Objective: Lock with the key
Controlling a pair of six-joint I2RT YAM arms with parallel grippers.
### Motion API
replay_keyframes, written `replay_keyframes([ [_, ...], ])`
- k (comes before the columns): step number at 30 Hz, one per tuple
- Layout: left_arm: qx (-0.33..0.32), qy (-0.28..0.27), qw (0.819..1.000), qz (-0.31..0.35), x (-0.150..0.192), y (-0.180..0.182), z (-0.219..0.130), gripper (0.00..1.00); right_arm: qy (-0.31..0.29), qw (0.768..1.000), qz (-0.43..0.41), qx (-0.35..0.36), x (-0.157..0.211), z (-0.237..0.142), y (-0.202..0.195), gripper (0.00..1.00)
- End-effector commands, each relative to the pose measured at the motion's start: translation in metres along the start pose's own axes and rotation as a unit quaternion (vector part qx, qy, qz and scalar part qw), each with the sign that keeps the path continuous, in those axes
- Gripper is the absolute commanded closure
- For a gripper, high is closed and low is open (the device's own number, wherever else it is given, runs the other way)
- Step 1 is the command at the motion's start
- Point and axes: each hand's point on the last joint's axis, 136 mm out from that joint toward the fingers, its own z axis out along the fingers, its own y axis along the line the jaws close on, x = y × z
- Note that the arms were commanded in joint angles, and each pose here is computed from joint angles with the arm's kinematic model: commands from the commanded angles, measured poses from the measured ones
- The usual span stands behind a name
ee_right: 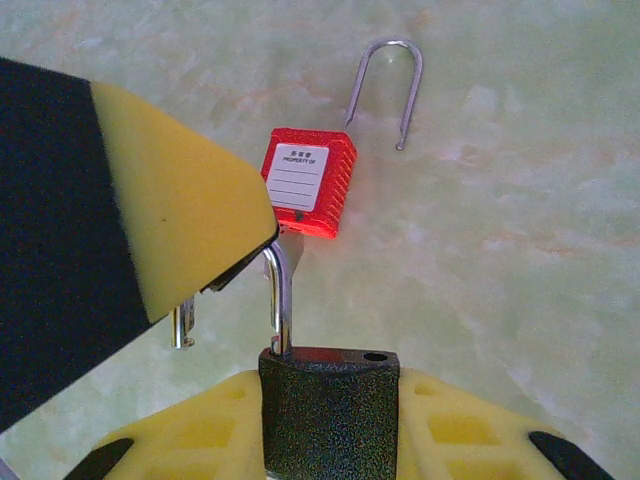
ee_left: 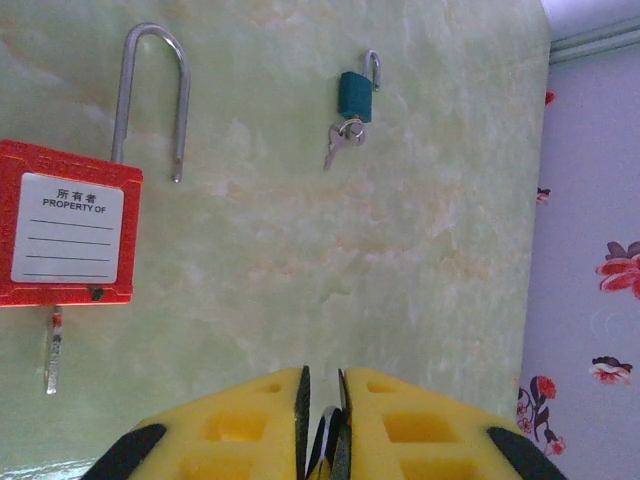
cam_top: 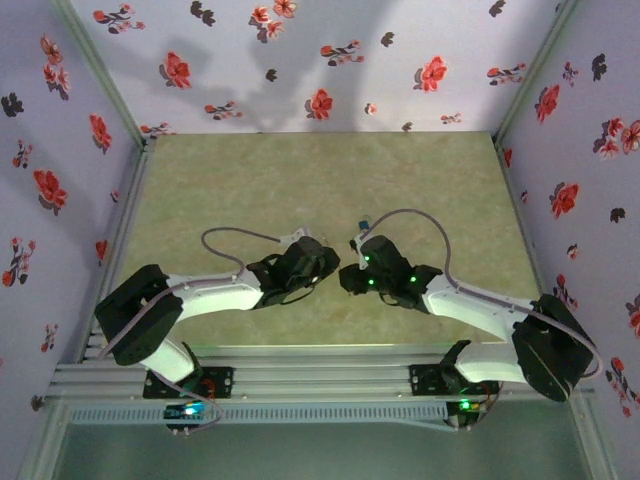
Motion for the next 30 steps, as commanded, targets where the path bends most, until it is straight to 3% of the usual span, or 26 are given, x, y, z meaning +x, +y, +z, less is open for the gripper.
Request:
replay_keyframes([
  [1,-0.009,-0.001,1.000,0.001,0.0020,0.0088,0.0011,0.82,-0.024,0.999,-0.010,-0.025,-0.0108,-0.0050,0.0126,0.75],
  [15,-0.009,0.000,1.000,0.001,0.0019,0.0105,0.0013,0.91,-0.026,0.999,-0.014,-0.027,-0.0108,-0.0061,0.0146,0.75],
  [20,-0.010,0.003,1.000,0.002,0.0029,0.0113,0.0012,1.00,-0.026,0.999,-0.014,-0.027,-0.0107,-0.0062,0.0148,0.75],
  [30,0.003,-0.001,1.000,-0.002,0.0007,0.0076,-0.0048,1.00,-0.025,0.999,-0.017,-0.029,-0.0097,-0.0057,0.0159,0.69],
])
